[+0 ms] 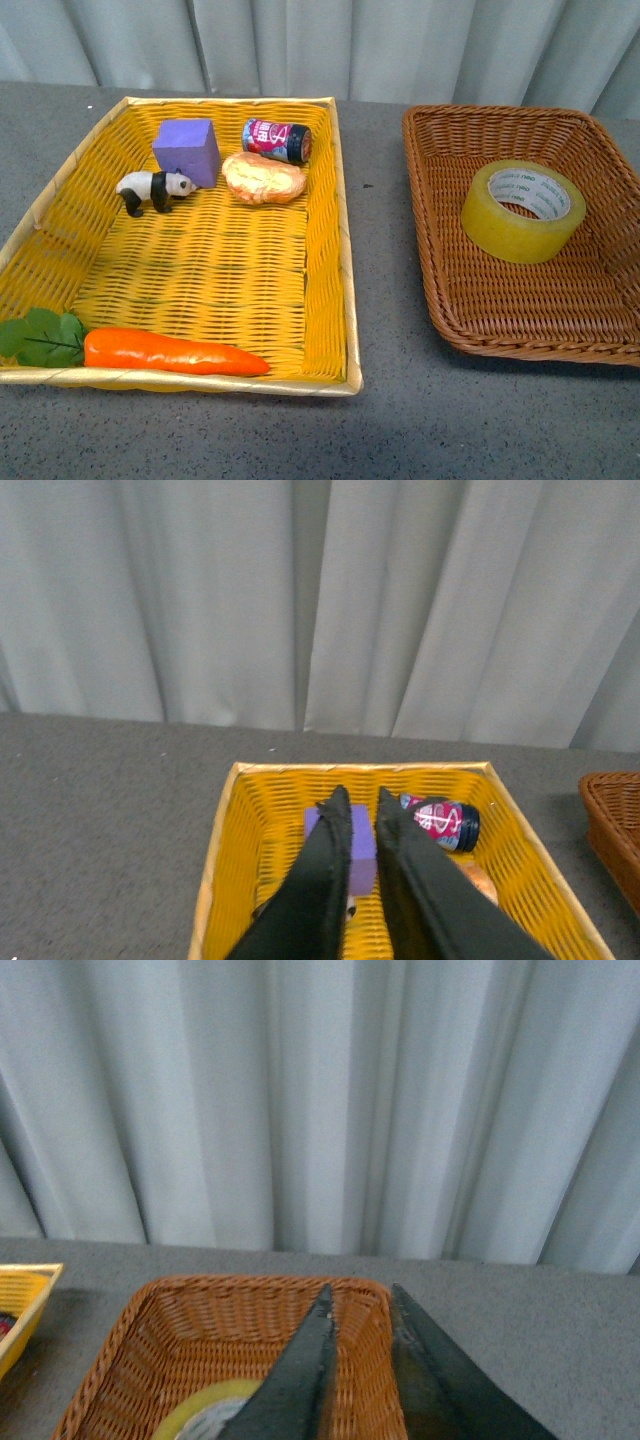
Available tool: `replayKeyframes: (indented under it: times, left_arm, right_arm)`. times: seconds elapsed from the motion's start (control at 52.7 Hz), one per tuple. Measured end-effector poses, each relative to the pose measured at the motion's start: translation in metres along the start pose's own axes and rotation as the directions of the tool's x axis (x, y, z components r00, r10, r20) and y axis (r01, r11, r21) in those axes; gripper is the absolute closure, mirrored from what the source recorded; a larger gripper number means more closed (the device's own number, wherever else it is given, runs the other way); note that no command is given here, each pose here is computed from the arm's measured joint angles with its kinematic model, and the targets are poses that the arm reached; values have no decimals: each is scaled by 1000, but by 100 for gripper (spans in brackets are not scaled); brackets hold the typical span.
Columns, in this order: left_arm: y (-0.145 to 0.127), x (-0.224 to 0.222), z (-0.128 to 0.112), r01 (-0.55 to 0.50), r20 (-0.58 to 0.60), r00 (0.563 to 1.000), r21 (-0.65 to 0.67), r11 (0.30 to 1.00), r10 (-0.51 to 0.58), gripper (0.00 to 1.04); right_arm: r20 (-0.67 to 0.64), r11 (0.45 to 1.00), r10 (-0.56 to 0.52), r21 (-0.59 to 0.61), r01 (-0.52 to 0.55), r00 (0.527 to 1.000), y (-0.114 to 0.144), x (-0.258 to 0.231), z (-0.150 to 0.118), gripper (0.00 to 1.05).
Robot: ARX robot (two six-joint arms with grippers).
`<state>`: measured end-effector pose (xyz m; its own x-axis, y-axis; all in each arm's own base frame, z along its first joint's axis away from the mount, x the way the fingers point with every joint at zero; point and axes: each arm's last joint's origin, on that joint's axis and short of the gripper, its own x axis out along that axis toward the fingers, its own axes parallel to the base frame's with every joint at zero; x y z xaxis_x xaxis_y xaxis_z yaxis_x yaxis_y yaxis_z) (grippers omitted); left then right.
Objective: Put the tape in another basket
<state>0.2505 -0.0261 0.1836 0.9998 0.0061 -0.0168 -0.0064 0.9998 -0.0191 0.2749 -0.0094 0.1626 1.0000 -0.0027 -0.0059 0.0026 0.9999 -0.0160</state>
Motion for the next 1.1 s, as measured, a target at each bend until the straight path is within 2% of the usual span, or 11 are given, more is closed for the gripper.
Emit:
replayKeyframes:
  times: [0.019, 0.095, 0.417, 0.569, 1.1]
  left_arm:
    - [1, -4, -1, 0, 0, 1000, 0, 1000, 0, 101]
    - [5, -17, -3, 7, 5, 1000, 5, 1000, -7, 101]
    - [21, -60, -12, 24, 5, 1000, 12, 1000, -25, 101]
    - [27, -77, -24, 5, -3, 1000, 11, 1000, -5, 101]
    - [27, -111, -16, 9, 23, 1000, 11, 1000, -9, 101]
  right_arm:
    - [-5, 1000, -2, 0, 2, 1000, 3, -4, -1, 92]
    - [-16, 1000, -4, 0, 4, 1000, 7, -21, -4, 104]
    - [-10, 1000, -1, 3, 1, 1000, 9, -70, -2, 104]
    - [-12, 1000, -1, 4, 1, 1000, 9, -90, -2, 104]
    - [-8, 1000, 1, 6, -1, 1000, 9, -132, -1, 104]
